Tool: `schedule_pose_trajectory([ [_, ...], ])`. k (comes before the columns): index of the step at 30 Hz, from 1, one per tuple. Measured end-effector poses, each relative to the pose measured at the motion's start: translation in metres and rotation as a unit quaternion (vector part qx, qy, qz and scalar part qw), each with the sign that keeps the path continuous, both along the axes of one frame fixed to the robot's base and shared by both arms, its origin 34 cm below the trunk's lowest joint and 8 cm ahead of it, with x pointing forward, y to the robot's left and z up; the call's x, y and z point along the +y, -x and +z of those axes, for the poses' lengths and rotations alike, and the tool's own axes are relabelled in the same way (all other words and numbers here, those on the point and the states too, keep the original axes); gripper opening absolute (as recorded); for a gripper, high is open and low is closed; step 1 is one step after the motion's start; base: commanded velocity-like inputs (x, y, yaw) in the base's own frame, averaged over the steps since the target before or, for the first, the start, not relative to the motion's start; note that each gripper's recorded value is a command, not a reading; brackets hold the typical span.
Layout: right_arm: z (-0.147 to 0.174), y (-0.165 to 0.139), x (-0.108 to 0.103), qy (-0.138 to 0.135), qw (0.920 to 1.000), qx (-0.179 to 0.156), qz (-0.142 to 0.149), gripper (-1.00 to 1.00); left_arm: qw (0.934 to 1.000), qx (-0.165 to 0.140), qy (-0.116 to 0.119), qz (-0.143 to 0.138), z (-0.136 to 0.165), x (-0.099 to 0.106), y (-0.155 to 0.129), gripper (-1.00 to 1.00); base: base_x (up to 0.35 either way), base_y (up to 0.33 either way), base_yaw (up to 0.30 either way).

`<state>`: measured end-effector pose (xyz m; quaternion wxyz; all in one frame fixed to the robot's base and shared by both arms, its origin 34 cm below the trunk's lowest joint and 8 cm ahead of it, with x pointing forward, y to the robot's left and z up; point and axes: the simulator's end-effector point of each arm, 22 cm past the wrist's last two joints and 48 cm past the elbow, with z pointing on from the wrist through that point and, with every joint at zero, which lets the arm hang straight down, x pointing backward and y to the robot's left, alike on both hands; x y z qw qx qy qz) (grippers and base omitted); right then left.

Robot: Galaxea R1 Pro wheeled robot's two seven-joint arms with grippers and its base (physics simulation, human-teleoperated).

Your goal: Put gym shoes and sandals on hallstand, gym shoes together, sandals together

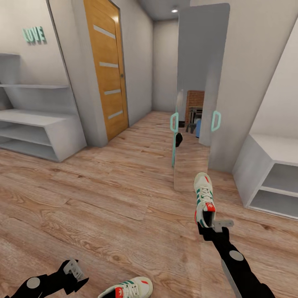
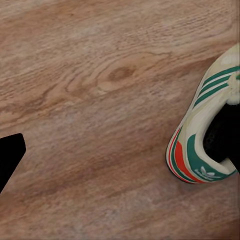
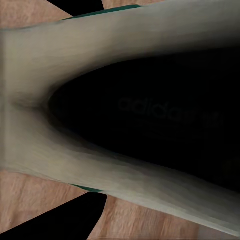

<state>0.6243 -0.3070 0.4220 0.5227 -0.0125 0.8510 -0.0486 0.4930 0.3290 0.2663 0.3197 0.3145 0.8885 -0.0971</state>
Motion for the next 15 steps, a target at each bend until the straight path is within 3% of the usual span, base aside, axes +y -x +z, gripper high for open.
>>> schedule_pose_trajectory([
  [2,-0.002,0.000,-0.001,0.001,1.0000,0.002,0.000,-1.00,1.0000,0.002,0.000,-0.001,-0.002,-0.001,0.001,1.00,0.000,0.000,0.000],
  [4,-0.007,0.001,-0.001,0.001,1.0000,0.006,0.000,-1.00,0.9999,0.006,0.007,-0.006,-0.007,-0.014,0.002,1.00,0.000,0.000,0.000],
  [8,-0.020,0.003,-0.001,0.001,0.9998,0.018,0.000,-1.00,0.9988,0.025,0.001,-0.041,-0.021,-0.035,0.012,1.00,0.000,0.000,0.000],
  [15,-0.043,0.009,-0.001,0.001,0.9993,0.039,0.000,-1.00,0.9969,0.050,-0.002,-0.060,-0.039,-0.048,0.023,1.00,0.000,0.000,0.000],
])
